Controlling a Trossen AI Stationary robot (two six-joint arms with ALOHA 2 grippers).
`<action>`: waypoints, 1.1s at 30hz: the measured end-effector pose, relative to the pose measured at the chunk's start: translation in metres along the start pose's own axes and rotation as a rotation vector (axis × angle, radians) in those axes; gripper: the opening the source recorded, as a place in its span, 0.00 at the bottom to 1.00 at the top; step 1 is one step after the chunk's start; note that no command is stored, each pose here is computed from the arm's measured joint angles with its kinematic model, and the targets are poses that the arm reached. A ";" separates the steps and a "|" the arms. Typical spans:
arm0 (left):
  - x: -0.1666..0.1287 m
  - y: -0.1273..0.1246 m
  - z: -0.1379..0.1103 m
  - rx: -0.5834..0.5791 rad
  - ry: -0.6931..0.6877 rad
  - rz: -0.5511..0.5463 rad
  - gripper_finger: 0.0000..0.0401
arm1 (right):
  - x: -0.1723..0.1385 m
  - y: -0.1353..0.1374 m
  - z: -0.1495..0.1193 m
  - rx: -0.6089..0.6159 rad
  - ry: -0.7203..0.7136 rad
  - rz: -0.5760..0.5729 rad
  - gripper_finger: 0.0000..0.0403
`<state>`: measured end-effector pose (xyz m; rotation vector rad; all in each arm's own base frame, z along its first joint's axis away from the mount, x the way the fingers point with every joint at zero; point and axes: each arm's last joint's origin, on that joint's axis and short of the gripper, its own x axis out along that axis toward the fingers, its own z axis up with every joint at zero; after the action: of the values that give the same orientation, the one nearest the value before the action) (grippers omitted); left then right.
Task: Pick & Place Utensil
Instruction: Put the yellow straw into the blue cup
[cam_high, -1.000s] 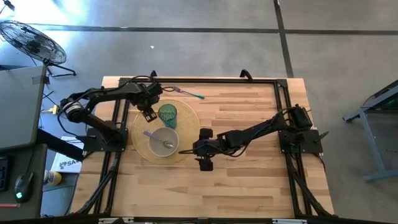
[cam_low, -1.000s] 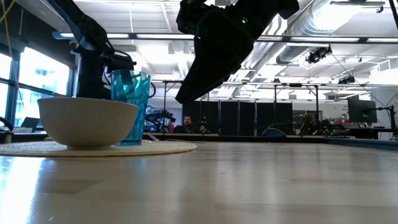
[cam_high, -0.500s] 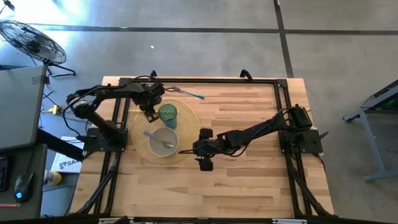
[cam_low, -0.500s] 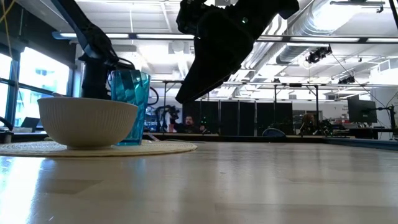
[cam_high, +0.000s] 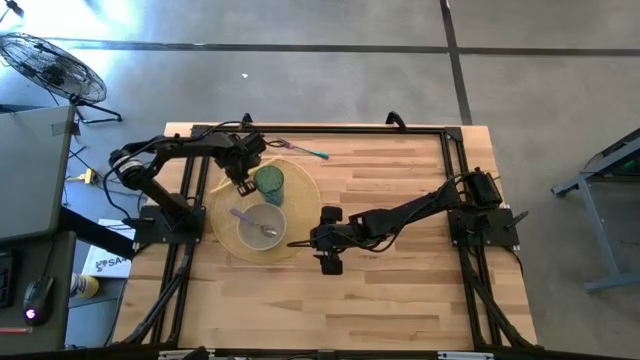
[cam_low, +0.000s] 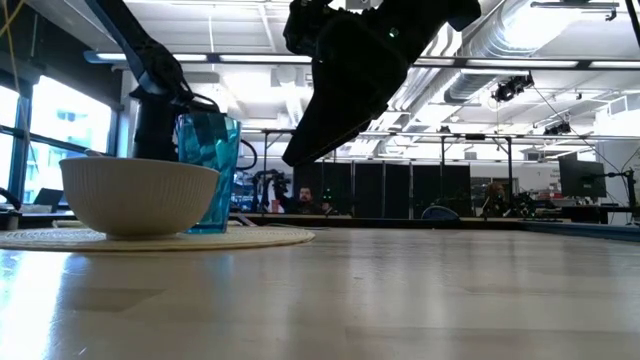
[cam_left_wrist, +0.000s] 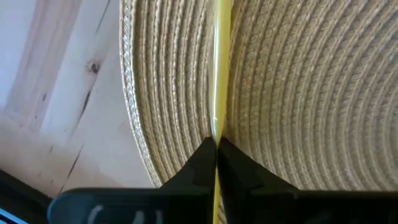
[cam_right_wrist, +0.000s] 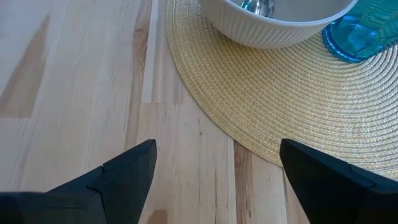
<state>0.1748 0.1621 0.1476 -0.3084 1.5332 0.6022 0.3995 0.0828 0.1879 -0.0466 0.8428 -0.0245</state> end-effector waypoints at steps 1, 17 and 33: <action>-0.001 0.000 0.000 -0.001 0.002 0.000 0.01 | 0.000 0.000 0.000 0.001 0.000 0.000 0.83; -0.062 -0.003 -0.011 0.021 0.137 0.122 0.00 | -0.008 -0.004 0.001 -0.016 0.007 -0.093 0.83; -0.209 -0.066 -0.016 0.524 -0.115 0.625 0.00 | -0.035 -0.013 0.001 -0.007 0.033 -0.304 0.83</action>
<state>0.2118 0.0630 0.3408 0.6167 1.6088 0.6535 0.3773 0.0710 0.2156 -0.1809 0.8627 -0.3087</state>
